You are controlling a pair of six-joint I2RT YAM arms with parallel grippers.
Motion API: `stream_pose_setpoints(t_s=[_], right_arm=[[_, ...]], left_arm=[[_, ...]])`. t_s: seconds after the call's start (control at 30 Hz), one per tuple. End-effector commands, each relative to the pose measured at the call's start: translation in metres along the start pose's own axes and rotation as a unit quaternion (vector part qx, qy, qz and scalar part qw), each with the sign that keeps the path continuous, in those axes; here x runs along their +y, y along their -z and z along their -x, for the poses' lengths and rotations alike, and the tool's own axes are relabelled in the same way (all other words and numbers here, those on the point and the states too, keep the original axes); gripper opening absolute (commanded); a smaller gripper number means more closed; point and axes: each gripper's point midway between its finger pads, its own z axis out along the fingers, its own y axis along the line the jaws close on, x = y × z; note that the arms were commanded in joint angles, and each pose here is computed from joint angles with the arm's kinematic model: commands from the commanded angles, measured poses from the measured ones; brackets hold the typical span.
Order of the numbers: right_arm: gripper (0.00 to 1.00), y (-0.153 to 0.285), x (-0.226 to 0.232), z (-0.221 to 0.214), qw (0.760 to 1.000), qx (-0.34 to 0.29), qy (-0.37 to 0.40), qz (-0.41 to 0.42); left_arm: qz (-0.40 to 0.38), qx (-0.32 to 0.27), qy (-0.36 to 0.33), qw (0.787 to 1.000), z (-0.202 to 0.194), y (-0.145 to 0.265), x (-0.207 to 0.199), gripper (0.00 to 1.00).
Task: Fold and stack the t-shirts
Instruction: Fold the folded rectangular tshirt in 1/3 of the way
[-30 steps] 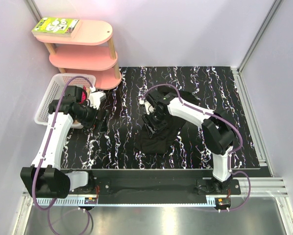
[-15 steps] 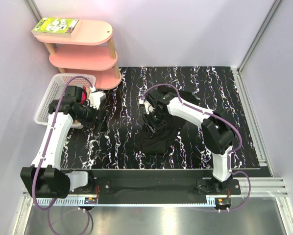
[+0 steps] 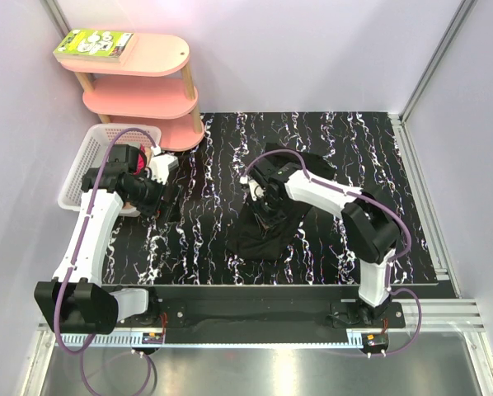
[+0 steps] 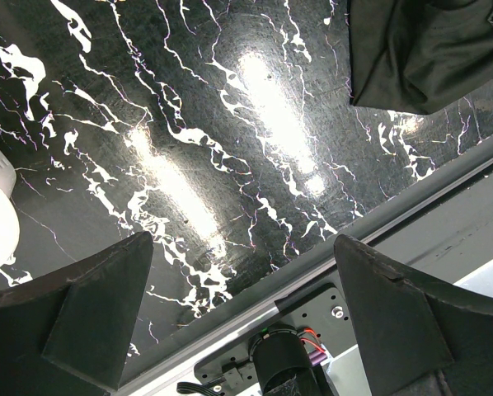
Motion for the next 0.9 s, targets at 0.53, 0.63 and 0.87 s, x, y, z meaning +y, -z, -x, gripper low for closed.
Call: stream_pose_setpoints(t_s=[0.53,0.63,0.87], right_arm=[[0.82,0.03,-0.006,0.038,0.998,-0.068,0.008,-0.014],[0.82,0.025,-0.005,0.045,0.998,-0.065,0.018,-0.007],[0.75,0.011,-0.005,0.05,0.998,-0.05,0.024,0.015]], left_arm=[[0.012,-0.024,-0.016,1.0,0.006,0.006,0.002,0.98],[0.012,-0.024,-0.014,1.0,0.006,0.005,0.002,0.98],[0.017,-0.025,-0.018,0.999,0.008,0.007,0.003,0.98]])
